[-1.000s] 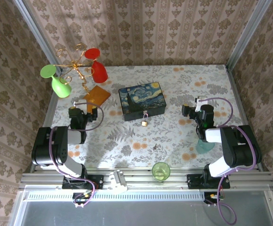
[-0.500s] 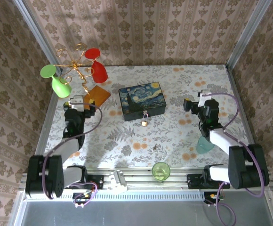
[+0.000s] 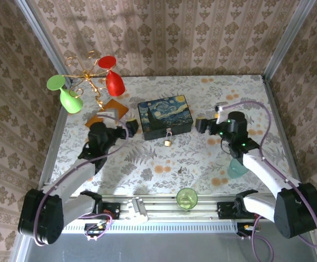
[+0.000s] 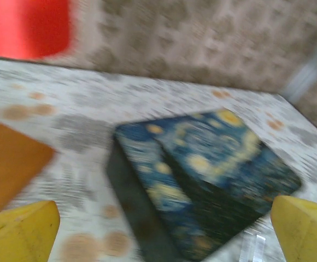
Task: Unlock the padlock with the key
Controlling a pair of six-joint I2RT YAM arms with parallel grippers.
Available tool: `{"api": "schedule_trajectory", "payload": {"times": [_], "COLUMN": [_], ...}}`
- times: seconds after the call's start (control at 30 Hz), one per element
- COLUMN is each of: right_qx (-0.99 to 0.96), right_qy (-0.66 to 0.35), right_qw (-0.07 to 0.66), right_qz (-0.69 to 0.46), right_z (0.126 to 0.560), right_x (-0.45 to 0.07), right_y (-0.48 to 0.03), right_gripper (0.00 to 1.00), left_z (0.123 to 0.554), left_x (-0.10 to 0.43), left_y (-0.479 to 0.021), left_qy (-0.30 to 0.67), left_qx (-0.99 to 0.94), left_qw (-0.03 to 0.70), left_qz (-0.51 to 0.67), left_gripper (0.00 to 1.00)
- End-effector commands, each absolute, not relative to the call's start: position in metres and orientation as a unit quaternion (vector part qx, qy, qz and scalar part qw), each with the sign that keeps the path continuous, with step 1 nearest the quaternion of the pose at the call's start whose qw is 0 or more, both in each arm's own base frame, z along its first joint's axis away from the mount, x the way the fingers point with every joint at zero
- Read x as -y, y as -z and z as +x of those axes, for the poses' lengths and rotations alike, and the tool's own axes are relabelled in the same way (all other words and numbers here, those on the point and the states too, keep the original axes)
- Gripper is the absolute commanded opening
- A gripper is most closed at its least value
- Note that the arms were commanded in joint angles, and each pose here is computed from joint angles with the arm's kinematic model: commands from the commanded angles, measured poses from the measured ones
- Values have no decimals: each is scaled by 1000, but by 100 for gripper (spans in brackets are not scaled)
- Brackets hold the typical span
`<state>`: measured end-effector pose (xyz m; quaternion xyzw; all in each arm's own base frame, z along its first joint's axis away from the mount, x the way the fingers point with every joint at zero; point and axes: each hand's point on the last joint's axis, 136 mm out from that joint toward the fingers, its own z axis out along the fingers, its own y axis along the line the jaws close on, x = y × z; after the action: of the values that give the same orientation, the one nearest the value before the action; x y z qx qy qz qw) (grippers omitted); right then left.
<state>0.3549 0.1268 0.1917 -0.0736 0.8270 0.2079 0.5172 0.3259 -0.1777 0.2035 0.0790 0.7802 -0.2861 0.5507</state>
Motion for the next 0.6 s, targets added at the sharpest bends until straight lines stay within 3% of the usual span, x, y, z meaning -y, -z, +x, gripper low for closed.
{"api": "schedule_trajectory", "payload": {"times": [0.0,0.2,0.33,0.57], "right_qx": [-849,-876,-879,-935], "right_qy": [-265,-312,-321,-212], "right_qw": [454,364,351,263], "right_qz": [-59,-59,-41,-107], "right_z": [346,350,350,297], "right_x": [-152,-198,-200,-192], "right_y": [-163,-112,-100,-61], "right_gripper": [100,96,95,89], "left_z": [311,303,296,278], "left_x": [224,269,282,288], "left_y": [-186,-149,-138,-116], "left_qy": [334,366,365,336], "left_qx": [-803,-820,-828,-849], "left_qw": [485,425,410,391], "left_qz": [95,114,119,118], "left_gripper": [98,92,88,86]}}
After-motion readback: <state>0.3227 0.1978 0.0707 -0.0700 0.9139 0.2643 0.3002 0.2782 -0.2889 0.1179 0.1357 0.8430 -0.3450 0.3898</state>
